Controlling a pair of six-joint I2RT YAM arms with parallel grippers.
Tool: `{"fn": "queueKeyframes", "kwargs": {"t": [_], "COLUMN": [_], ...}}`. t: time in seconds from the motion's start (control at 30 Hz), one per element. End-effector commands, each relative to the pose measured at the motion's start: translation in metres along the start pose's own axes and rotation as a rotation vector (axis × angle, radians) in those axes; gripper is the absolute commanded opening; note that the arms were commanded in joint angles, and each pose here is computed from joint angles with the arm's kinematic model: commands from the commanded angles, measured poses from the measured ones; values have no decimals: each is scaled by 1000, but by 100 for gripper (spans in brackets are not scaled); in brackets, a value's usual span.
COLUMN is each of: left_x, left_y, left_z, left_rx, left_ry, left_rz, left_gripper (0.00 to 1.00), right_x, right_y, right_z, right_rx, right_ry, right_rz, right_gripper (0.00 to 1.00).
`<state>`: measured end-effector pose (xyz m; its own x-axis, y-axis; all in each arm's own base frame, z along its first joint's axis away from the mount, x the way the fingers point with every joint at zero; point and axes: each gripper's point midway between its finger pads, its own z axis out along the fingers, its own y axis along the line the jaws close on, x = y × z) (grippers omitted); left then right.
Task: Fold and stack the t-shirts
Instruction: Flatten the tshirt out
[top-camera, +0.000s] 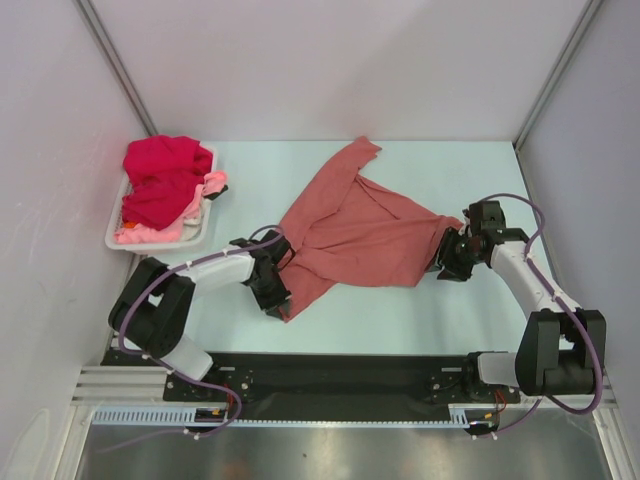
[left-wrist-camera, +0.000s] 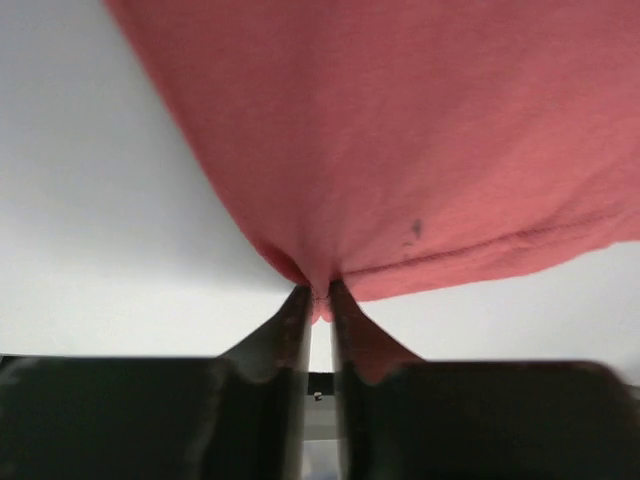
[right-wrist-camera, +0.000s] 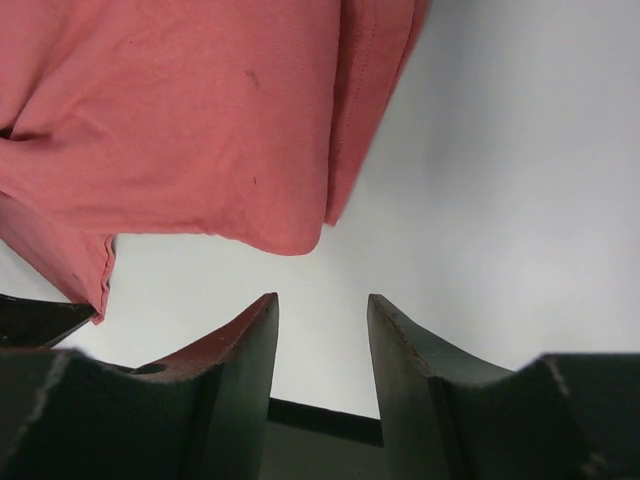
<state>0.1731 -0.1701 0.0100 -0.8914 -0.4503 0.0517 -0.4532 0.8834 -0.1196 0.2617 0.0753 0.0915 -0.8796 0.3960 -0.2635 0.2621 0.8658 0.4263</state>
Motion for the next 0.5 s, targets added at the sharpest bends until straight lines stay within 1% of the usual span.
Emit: {"fn": "queueKeyframes", "kwargs": {"t": [0.0, 0.07, 0.13, 0.17, 0.2, 0.23, 0.27, 0.3, 0.37, 0.4, 0.43, 0.47], "left_x": [-1, -1, -4, -6, -8, -12, -14, -17, -28, -31, -35, -38], "left_y": [5, 2, -5, -8, -12, -23, -26, -29, -36, -37, -42, -44], "left_z": [10, 9, 3, -1, -6, -16, -21, -27, -46, -52, -60, -66], "left_rx": [-32, -3, 31, 46, 65, 105, 118, 126, 149, 157, 178, 188], "left_ry": [-18, -20, -36, -46, -56, -75, -84, -104, -174, -201, -227, -249], "left_rz": [-5, 17, 57, 76, 129, 164, 195, 242, 273, 295, 304, 315], "left_gripper": [14, 0, 0, 0, 0, 0, 0, 0, 0, 0, 0, 0], "right_x": [1, 5, 9, 11, 13, 15, 16, 15, 14, 13, 9, 10], "right_y": [1, 1, -1, -2, -2, -4, -3, -5, -8, -10, -11, -14], "right_z": [-4, 0, 5, 8, 10, 14, 17, 19, 26, 28, 31, 35], "right_rx": [6, 16, 21, 18, 14, 9, 4, 4, -3, -7, -12, -6], "right_ry": [-9, 2, 17, 22, 22, 22, 24, 21, 12, 10, -2, 11], "right_rz": [-19, -22, -8, 4, 8, 18, 38, 52, 85, 111, 121, 133], "right_gripper": [48, 50, 52, 52, 51, 50, 49, 44, 40, 35, 33, 32]}}
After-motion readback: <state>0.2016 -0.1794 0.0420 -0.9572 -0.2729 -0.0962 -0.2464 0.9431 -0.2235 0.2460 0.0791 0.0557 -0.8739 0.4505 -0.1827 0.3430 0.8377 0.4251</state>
